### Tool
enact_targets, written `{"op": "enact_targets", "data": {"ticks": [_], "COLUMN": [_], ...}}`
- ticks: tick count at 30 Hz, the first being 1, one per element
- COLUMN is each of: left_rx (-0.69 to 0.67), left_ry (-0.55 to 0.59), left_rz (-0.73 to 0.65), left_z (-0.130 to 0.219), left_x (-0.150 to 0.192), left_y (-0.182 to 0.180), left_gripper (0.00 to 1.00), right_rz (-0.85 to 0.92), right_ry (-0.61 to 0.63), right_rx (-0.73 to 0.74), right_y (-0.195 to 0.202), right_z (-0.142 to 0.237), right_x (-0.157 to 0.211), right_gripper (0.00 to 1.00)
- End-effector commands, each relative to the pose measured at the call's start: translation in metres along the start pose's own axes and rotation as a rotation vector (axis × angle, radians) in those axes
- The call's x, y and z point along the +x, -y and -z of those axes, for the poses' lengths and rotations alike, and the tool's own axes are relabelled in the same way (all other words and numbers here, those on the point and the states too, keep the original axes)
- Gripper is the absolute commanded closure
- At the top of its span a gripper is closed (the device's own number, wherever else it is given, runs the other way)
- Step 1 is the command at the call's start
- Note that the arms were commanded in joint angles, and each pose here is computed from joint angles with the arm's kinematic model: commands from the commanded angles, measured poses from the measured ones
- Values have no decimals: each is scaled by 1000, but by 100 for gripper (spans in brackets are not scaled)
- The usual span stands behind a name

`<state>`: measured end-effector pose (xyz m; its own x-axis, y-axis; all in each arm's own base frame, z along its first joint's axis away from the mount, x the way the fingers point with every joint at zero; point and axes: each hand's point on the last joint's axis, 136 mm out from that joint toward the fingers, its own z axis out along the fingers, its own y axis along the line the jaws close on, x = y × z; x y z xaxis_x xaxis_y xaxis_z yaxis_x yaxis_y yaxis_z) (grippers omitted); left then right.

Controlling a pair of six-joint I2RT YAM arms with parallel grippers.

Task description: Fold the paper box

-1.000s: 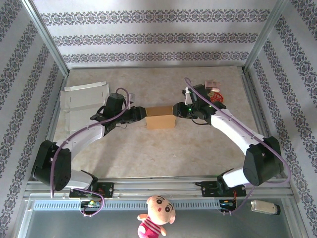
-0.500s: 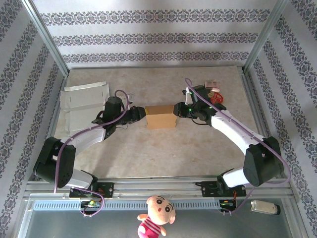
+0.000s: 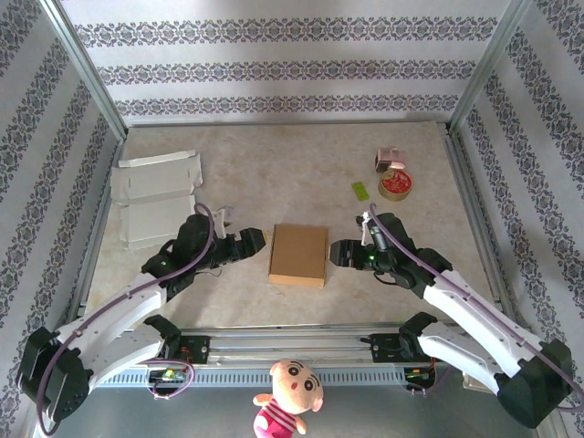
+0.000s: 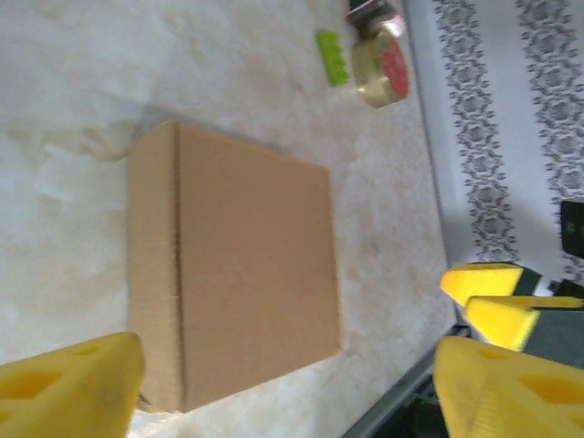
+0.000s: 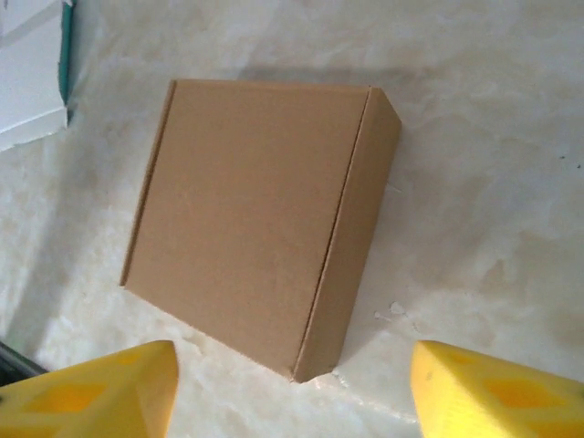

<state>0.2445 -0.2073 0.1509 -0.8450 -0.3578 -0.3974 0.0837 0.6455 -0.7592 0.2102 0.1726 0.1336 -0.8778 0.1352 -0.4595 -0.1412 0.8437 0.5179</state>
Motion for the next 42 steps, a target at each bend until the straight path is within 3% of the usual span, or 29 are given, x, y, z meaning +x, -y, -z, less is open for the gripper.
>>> {"op": "enact_targets", "data": {"ticks": [1,5,8,13,18,21,25,28,31,38,42], "left_rx": [-38,3,18,39,10,-12,20,-9,-43,-146,-157], "left_ry": [-55,-155,-184,-174,-137,-65,116,235,285,315,320], "left_rz": [52,0,-20,24,-32,-48,-38,-78,-81,-29,-43], "left_z": [-26,-61,-84,-114,-155,-188,-224,-241,-258,-280,-277], "left_x": [14,32,37,37,7,-33,-111,-159,-195,-239,-243], "left_y": [-16,-5,-3,-6,-3,-14,-29,-36,-43,-82,-87], "left_gripper": [12,9,12,43,57,58,59,59,58,57,43], "right_rz": [-97,-122,-146,-209,-240,-221,-184,-207,-199,-208,-198], "right_ry": [-20,-136,-174,-177,-44,23,112,125,176,206,202], "right_rx": [15,-57,-89,-80,-27,-24,-1,-23,-16,5,-28], "right_y": [11,-4,-15,-20,-7,5,25,29,34,54,49], "right_z": [-25,-57,-79,-110,-136,-158,-194,-216,-234,-254,-249], "right_x": [3,17,24,20,-34,-92,-168,-212,-249,-293,-300], "right_gripper": [27,23,32,52,60,62,62,60,59,52,48]}}
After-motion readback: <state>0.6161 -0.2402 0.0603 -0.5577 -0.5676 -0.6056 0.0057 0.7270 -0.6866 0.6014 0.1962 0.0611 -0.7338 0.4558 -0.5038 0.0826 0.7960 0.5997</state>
